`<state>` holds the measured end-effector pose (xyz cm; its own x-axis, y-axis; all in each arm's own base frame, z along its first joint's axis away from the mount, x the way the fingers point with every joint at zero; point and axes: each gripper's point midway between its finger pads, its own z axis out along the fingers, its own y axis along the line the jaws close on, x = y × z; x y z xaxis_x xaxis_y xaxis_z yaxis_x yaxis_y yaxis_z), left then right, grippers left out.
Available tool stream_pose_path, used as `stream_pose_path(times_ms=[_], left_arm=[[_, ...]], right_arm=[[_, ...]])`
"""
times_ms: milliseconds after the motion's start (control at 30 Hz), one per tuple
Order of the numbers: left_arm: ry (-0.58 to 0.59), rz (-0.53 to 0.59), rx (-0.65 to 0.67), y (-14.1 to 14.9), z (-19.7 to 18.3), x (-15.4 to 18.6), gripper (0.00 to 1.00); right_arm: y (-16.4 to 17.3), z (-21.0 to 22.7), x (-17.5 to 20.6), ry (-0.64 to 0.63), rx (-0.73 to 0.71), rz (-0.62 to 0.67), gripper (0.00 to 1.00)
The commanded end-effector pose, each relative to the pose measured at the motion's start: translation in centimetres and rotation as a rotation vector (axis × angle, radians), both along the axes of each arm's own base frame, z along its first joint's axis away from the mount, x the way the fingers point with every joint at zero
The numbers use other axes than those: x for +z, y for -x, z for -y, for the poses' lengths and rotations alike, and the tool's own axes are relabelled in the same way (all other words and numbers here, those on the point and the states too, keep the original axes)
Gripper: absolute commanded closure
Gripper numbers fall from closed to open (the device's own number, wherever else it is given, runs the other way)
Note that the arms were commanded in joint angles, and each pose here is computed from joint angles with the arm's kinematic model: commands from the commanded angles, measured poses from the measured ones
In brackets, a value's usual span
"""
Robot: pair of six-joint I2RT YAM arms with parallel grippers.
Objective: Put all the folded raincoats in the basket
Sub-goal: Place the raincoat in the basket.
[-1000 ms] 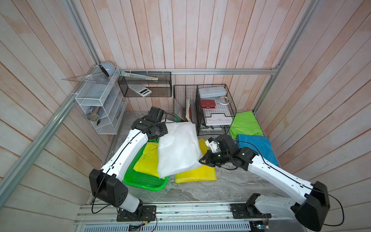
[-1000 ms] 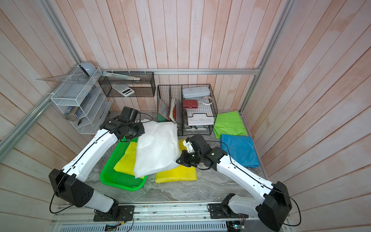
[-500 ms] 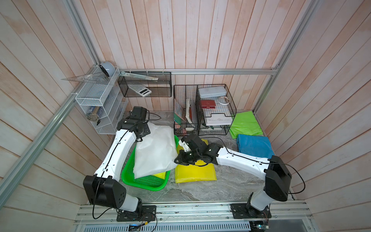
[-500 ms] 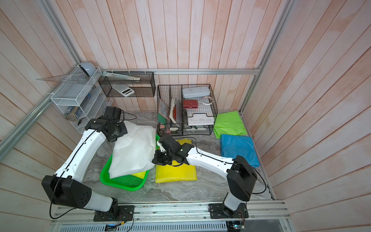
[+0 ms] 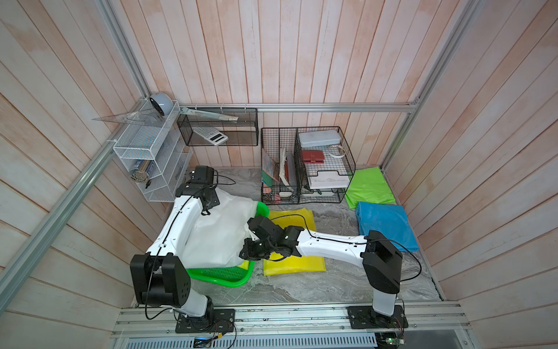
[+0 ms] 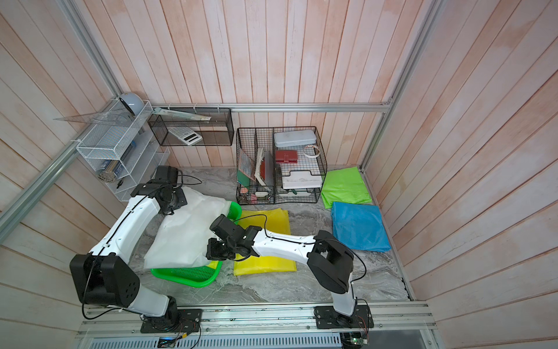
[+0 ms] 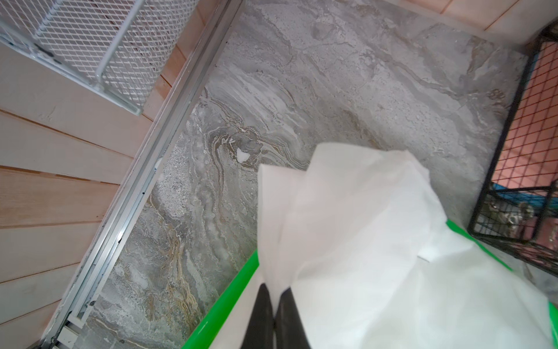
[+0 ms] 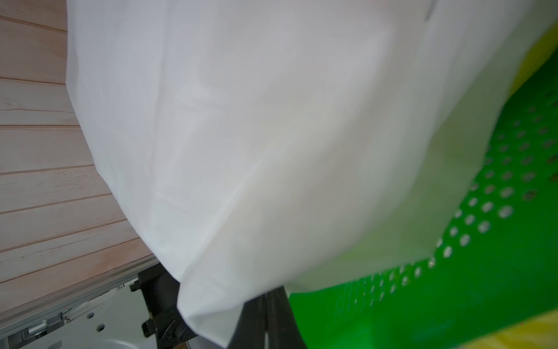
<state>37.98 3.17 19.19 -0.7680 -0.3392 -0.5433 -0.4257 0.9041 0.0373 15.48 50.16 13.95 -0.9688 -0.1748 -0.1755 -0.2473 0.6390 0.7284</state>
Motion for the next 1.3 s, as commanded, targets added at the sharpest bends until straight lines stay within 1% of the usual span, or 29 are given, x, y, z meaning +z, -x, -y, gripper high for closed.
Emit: stream_pose_path(times_ms=[0,67,200,367,533,633,933,1100,1200,1267], left_arm=[[0.022,-0.002,-0.037,-1.0,0.4,-1.3,1.0],[0.03,-0.004,-0.042,-1.1,0.5,-1.8,1.0],[0.052,-0.015,-0.049,-1.3,0.8,-3.2,1.0],[0.073,-0.059,-0.049,-1.4,1.0,-5.2,1.0],[0.109,-0.038,-0.062,-2.2,1.7,-5.8,1.0],[0.112,-0.033,-0.065,-2.4,1.7,-6.2,1.0],[0.11,-0.092,-0.053,-2.0,1.6,-8.8,1.0],[0.121,-0.112,-0.047,-1.9,1.7,-8.9,1.0],[0.119,-0.14,-0.041,-1.9,1.6,-8.7,1.0],[0.123,-0.151,-0.046,-1.9,1.7,-8.5,0.97]], right_arm=[[0.0,-1.2,1.0,-0.033,-0.018,0.02,1.0],[0.3,-1.3,1.0,-0.031,-0.016,0.029,1.0],[0.7,-1.4,-0.2,-0.011,-0.013,0.003,1.0],[1.1,-1.6,-1.0,0.002,-0.003,0.003,1.0],[0.9,-1.3,-1.4,0.023,-0.007,0.018,1.0],[1.0,-1.2,-1.6,0.028,-0.004,0.012,1.0],[1.2,-0.6,-3.3,0.069,-0.009,-0.001,1.0],[1.5,-0.7,-4.2,0.078,0.003,-0.023,0.94],[1.9,-1.0,-4.6,0.066,0.025,-0.058,0.86],[1.9,-0.9,-4.6,0.059,0.029,-0.071,0.83]])
